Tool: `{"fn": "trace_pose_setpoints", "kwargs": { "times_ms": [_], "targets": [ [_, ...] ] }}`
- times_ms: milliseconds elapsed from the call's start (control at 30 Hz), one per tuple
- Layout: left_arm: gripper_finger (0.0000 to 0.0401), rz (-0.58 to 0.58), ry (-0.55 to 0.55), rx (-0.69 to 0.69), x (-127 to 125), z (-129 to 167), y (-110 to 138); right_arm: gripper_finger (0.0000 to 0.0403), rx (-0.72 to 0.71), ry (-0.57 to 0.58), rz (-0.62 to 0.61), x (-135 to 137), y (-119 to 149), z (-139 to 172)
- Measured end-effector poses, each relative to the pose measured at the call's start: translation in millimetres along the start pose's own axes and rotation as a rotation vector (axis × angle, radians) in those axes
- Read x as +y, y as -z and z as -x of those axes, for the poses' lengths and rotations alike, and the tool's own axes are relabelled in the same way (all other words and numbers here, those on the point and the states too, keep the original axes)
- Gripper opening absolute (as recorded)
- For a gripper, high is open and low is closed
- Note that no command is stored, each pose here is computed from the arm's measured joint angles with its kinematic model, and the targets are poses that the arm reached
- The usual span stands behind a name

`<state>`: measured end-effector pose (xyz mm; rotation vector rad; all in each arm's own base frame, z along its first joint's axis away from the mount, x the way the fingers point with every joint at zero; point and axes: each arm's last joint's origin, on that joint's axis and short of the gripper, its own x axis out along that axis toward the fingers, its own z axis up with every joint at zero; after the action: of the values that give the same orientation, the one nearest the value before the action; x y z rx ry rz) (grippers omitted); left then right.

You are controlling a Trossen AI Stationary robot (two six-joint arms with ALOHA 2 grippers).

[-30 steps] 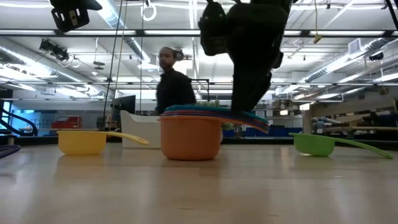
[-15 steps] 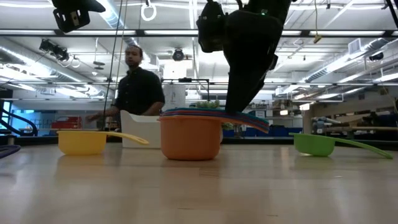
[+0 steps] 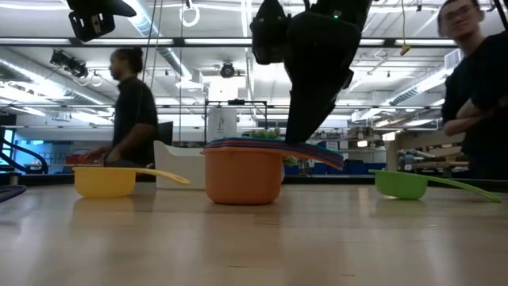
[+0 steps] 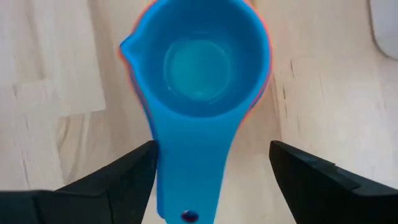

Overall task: Nest measuring cups in basket
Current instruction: Stack the yellow measuring cup on top of the light blue measuring cup

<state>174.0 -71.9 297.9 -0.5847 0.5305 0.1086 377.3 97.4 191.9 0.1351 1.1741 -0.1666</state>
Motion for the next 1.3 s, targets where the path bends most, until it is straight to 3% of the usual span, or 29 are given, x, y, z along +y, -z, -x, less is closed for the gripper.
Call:
{"fn": "trace_pose_setpoints", "kwargs": {
  "times_ms": [267, 533, 800, 1033, 1167, 1300],
  "targets": [
    [0.0141, 0.037, 0.0, 0.0, 0, 0, 0, 0.0316, 0.075, -0.173, -0.126, 0, -2, 12],
    [0.0141, -0.037, -0.109, 0.116, 4, -15, 15, 0.0309, 0.144, -0.048, -0.124, 8, 25, 24],
    [0.0141, -0.138, -0.24, 0.263, 4, -52, 38, 0.0279, 0.113, -0.024, -0.251, 8, 60, 48],
    [0.0141, -0.035, -0.156, 0.363, 4, -79, 40, 0.0265, 0.046, -0.054, -0.249, 1, 84, 66],
    [0.0141, 0.036, -0.142, 0.329, 7, -86, 32, 0.0256, -0.006, -0.096, -0.215, -8, 96, 68],
    [0.0141, 0.035, -0.211, 0.213, 12, -88, 24, 0.0248, -0.075, -0.115, -0.171, -16, 110, 60]
  ]
}}
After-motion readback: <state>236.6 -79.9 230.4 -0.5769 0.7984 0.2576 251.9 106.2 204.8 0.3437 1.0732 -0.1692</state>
